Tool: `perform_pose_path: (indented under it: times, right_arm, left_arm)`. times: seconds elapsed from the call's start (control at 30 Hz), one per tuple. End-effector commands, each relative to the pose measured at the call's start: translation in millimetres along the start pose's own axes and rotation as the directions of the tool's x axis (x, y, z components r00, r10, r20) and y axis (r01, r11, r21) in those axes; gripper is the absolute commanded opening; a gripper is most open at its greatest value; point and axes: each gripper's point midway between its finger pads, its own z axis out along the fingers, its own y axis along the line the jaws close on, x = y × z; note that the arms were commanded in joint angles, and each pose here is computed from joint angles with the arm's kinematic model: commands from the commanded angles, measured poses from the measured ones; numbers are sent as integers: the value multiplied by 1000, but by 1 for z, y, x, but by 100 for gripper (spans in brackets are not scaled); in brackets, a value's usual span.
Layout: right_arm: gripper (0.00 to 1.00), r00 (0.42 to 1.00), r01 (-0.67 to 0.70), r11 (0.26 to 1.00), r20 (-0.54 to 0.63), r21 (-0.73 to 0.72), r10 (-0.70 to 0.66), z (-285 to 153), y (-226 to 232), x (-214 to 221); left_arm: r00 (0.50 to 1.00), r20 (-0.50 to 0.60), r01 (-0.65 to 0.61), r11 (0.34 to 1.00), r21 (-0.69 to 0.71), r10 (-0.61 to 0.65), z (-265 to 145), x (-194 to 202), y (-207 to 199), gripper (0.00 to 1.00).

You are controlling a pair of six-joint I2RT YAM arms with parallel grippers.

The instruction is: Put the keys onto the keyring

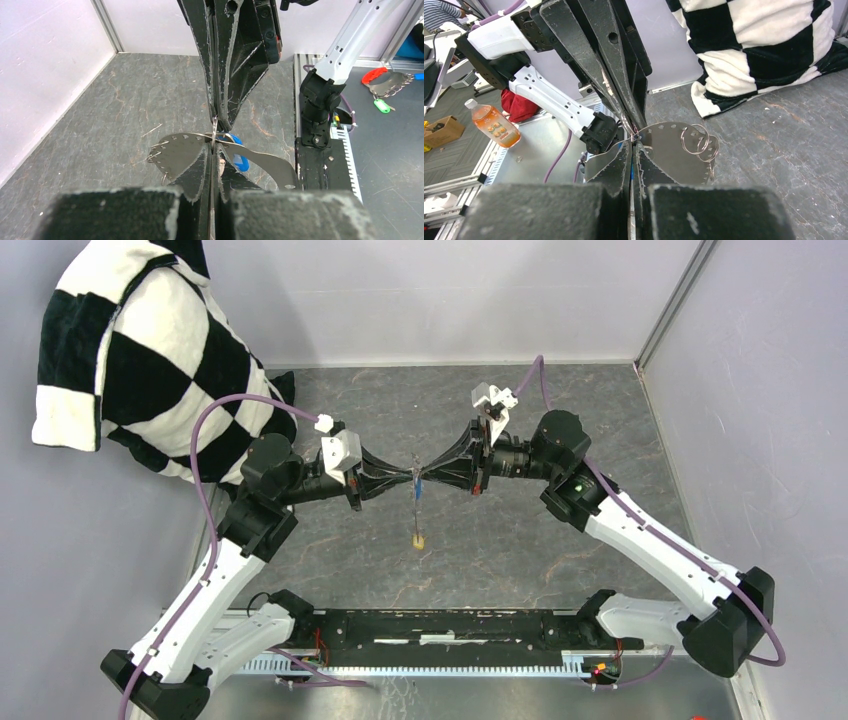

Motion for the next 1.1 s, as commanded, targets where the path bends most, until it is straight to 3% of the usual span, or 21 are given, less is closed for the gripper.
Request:
perform_pose_path:
  times: [0.0,0.27,0.37,0.43,0.53,0.63,0.83,1.07]
  right_arm:
    - [0,1000,21,1000,-5,-3,-21,-5,4,2]
    - [0,999,16,1000,-37,-11,-17,-8,6,11]
    - [5,999,16,999,-46,-39,-17,-6,8,12]
    - [14,998,28,998,-57,-56,-31,-5,10,10]
    - [39,991,111,993,-76,-29,-113,-8,8,-5]
    - [51,976,214,976,-42,-30,-215,-13,14,-28]
    - [52,964,267,958,19,-108,-267,-9,28,-43]
    - [48,972,234,953,57,-191,-228,-3,35,-41]
  left_arm:
    - [987,107,-125,992,11,123,-3,-45,-5,2]
    - [985,108,-135,991,12,132,-3,-46,-5,2]
    - [985,109,-135,991,20,132,-3,-46,-6,2]
    - [985,109,-138,990,26,135,-2,-45,-7,2]
    - [983,106,-158,986,50,152,-3,-44,-11,2]
    - [982,98,-169,982,80,161,-4,-41,-16,2]
    - [983,84,-171,978,119,162,-4,-38,-22,2]
    - [983,83,-172,977,125,162,-4,-38,-23,2]
